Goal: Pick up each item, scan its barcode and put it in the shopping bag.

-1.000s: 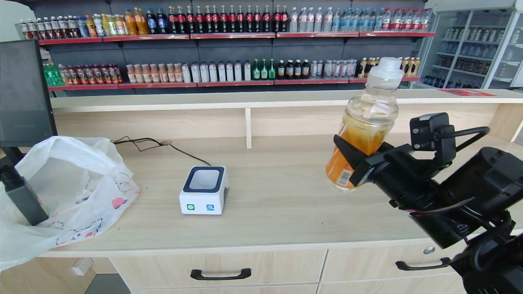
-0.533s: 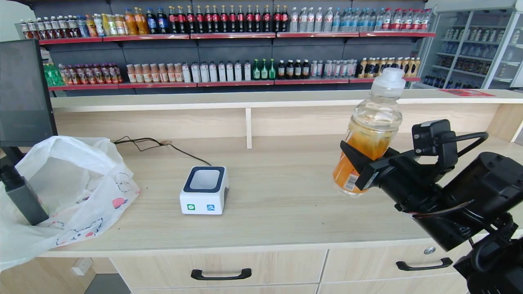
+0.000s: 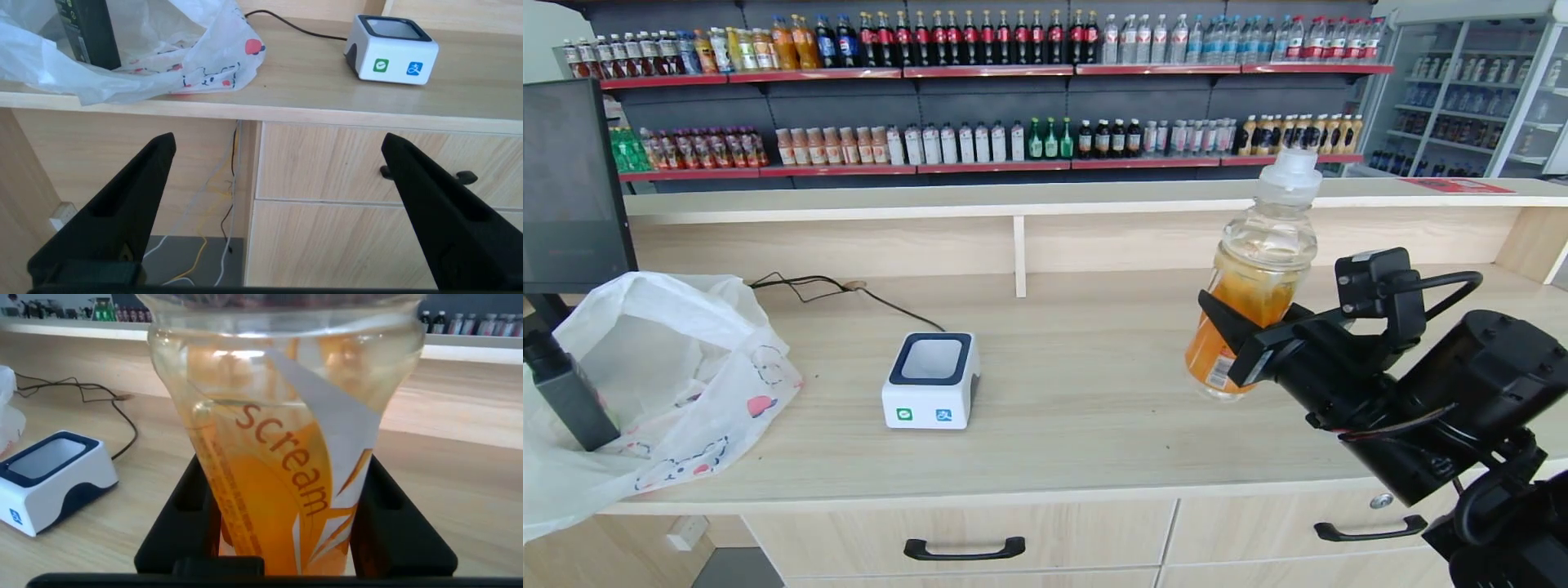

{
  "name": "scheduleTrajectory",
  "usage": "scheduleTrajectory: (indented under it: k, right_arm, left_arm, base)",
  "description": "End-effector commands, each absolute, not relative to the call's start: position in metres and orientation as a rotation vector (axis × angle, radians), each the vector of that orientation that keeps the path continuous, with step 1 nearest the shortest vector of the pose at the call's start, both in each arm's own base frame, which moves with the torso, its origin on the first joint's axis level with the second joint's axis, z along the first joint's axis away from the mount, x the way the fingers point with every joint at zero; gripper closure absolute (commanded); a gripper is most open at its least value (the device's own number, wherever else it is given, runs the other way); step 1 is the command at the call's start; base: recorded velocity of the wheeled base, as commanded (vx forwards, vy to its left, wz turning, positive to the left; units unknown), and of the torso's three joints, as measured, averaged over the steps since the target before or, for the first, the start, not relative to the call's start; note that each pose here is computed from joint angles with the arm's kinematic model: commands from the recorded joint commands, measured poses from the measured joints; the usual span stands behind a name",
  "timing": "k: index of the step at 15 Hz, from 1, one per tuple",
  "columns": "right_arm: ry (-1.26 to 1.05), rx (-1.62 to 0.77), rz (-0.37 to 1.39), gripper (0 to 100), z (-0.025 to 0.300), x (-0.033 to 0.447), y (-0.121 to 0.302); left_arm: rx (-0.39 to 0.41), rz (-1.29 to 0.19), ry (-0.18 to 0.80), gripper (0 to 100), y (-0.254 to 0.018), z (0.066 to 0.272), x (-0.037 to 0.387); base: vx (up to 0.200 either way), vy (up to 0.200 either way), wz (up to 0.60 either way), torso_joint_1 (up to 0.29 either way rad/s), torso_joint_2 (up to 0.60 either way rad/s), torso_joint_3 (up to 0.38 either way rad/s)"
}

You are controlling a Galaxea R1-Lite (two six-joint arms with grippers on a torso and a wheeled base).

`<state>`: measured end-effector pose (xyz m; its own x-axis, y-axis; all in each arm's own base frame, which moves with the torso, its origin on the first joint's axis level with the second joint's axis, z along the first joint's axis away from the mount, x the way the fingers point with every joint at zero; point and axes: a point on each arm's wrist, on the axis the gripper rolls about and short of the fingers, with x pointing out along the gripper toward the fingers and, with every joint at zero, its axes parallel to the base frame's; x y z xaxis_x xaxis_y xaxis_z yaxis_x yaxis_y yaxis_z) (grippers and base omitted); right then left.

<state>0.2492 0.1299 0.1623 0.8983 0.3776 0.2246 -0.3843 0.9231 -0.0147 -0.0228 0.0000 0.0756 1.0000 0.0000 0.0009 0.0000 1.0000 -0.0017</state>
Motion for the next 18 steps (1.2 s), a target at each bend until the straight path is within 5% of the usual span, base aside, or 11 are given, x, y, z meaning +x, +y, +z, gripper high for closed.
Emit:
scheduleTrajectory:
  k: [1,18]
  right_arm:
    - [-0.223,0.031,0.395,100,0.1605,0.2516,0.1313]
    - [-0.217,0.037,0.397,100,0.159,0.2529,0.1324]
  left_arm:
    - [-0.003,0.0,-0.002,0,0.0,0.0756,-0.0228]
    - [-0.006,0.0,-0.002,0,0.0,0.0756,-0.0228]
  base:
    - [0.0,0.2,0.0,0.002,0.0,0.002]
    - [0.0,0.2,0.0,0.0,0.0,0.002]
